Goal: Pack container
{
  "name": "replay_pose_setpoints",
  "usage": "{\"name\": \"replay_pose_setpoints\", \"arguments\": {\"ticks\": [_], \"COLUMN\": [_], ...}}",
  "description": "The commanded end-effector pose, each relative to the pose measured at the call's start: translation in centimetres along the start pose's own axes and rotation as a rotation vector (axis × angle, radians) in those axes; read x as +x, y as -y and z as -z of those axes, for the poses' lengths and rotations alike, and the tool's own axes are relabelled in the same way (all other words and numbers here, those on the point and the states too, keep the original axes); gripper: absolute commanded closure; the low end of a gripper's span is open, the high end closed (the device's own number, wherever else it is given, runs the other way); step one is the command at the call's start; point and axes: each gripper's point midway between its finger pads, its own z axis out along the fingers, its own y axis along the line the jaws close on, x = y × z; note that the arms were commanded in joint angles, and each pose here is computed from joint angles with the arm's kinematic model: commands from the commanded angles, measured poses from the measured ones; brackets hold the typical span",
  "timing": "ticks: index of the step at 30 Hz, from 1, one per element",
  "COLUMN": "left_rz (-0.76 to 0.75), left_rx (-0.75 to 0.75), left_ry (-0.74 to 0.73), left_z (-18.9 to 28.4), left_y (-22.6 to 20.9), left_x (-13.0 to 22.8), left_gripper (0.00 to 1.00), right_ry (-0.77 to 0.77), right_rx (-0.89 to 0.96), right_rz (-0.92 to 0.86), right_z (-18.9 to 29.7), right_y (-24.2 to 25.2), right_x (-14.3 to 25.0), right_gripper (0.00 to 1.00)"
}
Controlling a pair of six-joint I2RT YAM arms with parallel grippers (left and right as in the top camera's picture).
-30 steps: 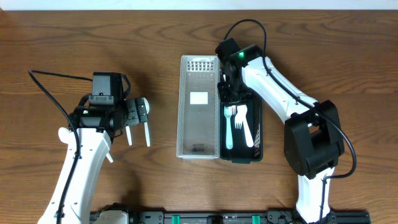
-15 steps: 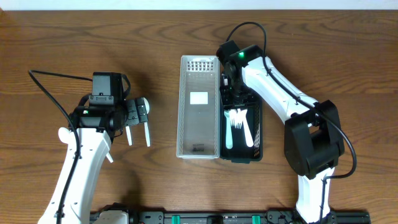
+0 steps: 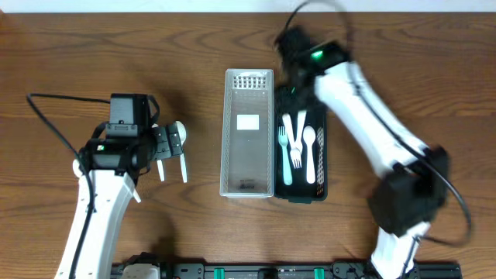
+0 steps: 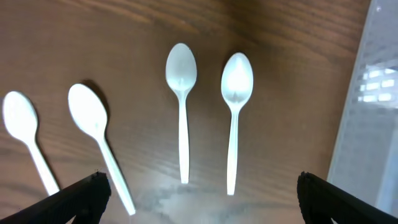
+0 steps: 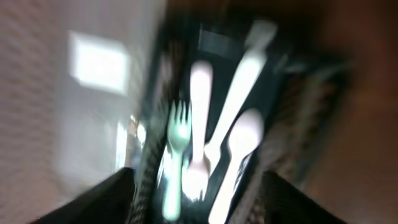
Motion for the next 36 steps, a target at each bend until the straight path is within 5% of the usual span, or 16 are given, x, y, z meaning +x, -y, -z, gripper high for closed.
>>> {"name": "replay_pose_setpoints", "arguments": {"ticks": [1,5,13,36], "left_rz": [-0.009,-0.038,-0.033,-0.056], "left_rx": [0.006,0.013,0.040,0.033], "left_ry": [0.036,-0.001,-0.235,-0.418], "left_z": [1.8,1.1,-5.2,-15.6], "left_y": [0.2,1.3,3.3,4.4], "left_x": [-1.4,-1.3,1.3,4.3], "left_gripper": [0.02,0.02,0.02,0.02], "right_ry": [0.260,0.313,0.160,0.017], "right_rx": [0.051,0.079,0.136,0.136], "right_rz": [-0.090,-0.249,-0.408,-0.422], "right_z": [9.1,11.9,9.7,5.4], "right_y": [5.9,13.6,24.4,26.1], "right_x": [-4.0,-4.2,-0.4,0.8], "right_gripper": [0.23,0.17,0.14,0.14]}}
